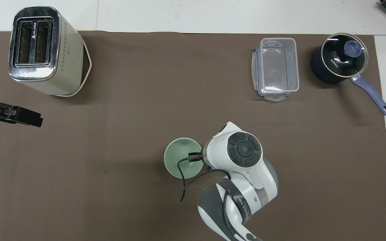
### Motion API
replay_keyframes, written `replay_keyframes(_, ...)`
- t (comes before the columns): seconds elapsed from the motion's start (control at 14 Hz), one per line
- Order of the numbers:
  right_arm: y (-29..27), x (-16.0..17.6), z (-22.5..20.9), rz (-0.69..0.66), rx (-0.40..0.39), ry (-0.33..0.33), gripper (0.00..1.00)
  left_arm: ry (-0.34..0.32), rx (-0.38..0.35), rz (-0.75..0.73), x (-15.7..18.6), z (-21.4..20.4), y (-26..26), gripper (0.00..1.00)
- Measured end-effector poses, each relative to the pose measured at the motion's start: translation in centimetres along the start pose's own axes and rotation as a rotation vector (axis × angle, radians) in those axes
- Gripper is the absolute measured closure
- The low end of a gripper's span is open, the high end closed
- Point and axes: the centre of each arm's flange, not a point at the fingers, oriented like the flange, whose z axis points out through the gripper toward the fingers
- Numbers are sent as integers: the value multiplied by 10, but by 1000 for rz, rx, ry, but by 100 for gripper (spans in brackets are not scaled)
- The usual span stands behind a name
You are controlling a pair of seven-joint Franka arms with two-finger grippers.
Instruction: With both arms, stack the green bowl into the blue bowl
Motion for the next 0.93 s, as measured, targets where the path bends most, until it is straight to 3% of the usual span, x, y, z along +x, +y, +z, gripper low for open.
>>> replay_keyframes(0.14, -3, -2, 0, 4, 0, -1, 86, 1, 0, -2, 0, -1, -1, 0)
replay_keyframes(0.36, -2, 0, -1, 9, 2, 3, 57, 1, 0, -4, -1, -1, -2, 0)
replay_keyframes(0.5, 3, 8, -16, 22, 4, 21, 32, 2, 0, -4, -1, -1, -2, 0)
replay_keyframes(0.71, 32, 29, -82, 78, -21, 45, 1, 2, 0, -4, -1, -1, -2, 0)
replay_keyframes(0.93, 81, 43, -160, 129, -131, 85, 0, 2, 0, -3, 0, -1, -1, 0)
